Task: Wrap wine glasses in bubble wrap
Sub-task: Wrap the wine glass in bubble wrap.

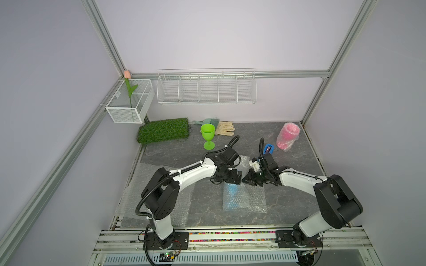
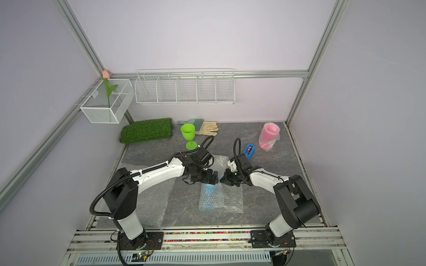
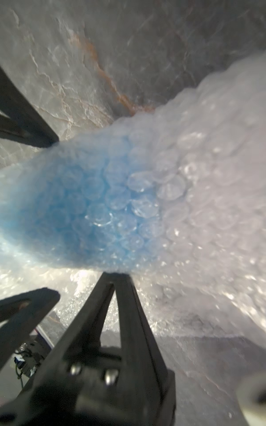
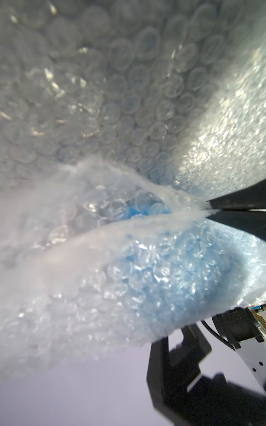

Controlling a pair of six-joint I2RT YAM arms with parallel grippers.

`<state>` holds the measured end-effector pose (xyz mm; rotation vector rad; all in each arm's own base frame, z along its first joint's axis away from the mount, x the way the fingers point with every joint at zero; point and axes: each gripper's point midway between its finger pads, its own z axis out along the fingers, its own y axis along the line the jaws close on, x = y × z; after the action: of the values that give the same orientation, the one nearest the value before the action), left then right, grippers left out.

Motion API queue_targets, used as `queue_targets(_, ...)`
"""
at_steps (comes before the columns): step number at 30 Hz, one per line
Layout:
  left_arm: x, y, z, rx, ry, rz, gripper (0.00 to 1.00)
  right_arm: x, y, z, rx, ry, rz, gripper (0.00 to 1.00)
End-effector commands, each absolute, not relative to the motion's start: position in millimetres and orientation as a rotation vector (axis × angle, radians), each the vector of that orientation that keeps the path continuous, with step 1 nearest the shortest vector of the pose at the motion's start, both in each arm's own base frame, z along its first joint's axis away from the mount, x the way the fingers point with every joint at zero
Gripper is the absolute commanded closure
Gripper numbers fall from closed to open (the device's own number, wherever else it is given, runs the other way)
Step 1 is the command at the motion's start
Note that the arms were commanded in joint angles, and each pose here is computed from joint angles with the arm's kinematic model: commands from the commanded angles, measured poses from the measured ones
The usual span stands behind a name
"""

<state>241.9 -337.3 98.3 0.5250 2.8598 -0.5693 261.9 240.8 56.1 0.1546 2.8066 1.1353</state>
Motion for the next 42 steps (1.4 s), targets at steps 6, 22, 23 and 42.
queue_targets(6,252,-346,92,0.582,2.9,-0.494,0.01,259,223,42,0.141,2.872,0.986,0.93)
queue_targets(22,243,-349,42,0.551,2.999,-0.499,0.03,267,215,46,0.092,2.876,0.888,0.92)
queue_targets(23,243,-348,41,0.542,3.001,-0.501,0.04,268,214,48,0.091,2.874,0.878,0.91)
queue_targets(42,261,-320,59,0.233,2.854,-1.07,0.14,207,258,69,-0.141,2.982,1.021,0.68)
